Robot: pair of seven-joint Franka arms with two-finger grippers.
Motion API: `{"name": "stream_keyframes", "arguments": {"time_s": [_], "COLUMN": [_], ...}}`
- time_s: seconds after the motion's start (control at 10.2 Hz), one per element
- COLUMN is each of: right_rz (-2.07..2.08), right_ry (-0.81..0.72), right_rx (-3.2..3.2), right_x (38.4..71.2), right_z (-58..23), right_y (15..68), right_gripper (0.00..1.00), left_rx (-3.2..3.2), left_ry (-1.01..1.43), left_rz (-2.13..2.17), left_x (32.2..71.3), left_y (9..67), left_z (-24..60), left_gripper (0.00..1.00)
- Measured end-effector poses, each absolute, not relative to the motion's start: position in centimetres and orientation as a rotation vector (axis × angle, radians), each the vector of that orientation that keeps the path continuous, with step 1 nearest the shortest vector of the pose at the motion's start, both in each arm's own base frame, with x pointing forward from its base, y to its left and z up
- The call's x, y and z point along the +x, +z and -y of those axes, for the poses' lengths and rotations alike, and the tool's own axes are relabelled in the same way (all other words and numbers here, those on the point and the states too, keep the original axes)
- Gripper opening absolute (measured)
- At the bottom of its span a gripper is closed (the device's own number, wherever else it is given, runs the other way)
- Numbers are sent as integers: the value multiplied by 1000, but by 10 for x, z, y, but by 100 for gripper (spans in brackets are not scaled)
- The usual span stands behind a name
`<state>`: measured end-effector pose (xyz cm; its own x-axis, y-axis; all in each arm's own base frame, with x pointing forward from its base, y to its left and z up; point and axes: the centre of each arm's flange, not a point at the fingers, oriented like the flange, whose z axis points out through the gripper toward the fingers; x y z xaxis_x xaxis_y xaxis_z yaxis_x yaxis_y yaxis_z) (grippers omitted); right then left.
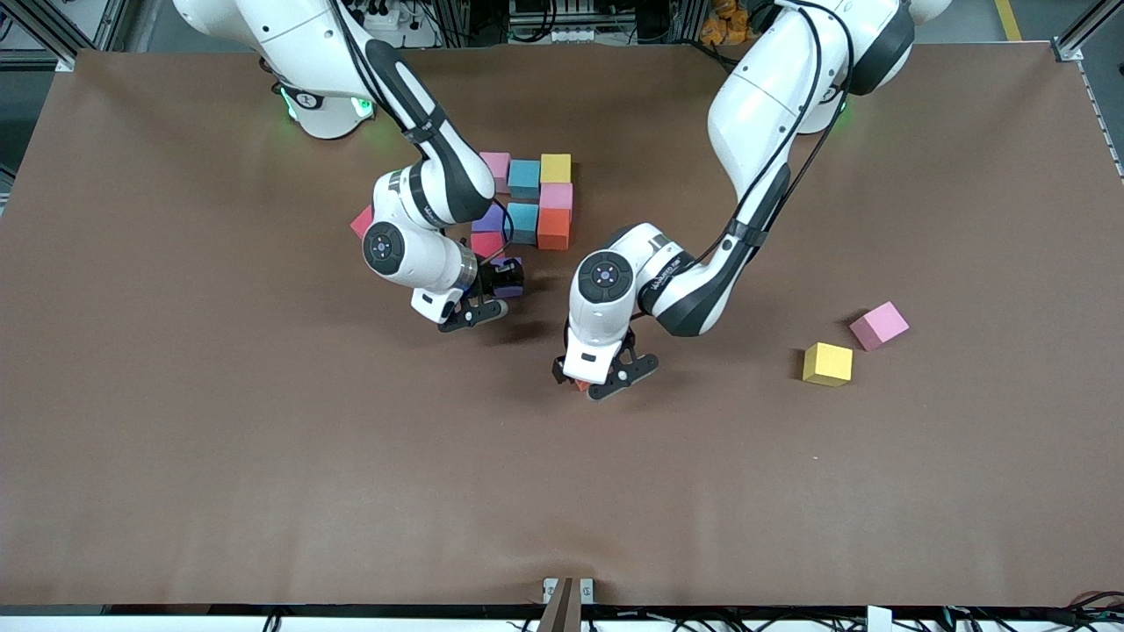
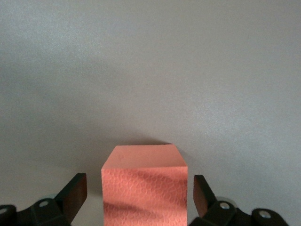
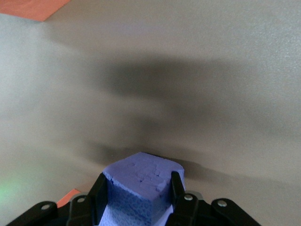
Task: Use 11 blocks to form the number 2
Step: 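Lower the purple cube onto the figure while the left gripper holds orange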
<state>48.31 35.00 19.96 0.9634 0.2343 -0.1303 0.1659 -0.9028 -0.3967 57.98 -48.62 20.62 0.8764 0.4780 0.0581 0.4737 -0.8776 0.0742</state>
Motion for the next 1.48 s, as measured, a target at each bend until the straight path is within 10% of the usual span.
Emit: {"name": "stream_keyframes", "arguments": {"time_s": [0.39, 1.48], "right_rz": [300, 318], "right_ry": [230, 237], "right_rx": [-2718, -2722], "right_x": [485, 487], "right_z": [-346, -321], "right_y": [206, 197], "right_gripper": [57, 71], "left_rx": [2997, 2993], "left_ry": [117, 130], "left_rz": [-735, -760], "left_x": [572, 581], "left_y": [204, 205], "left_z": [494, 485], "left_gripper": [61, 59]}}
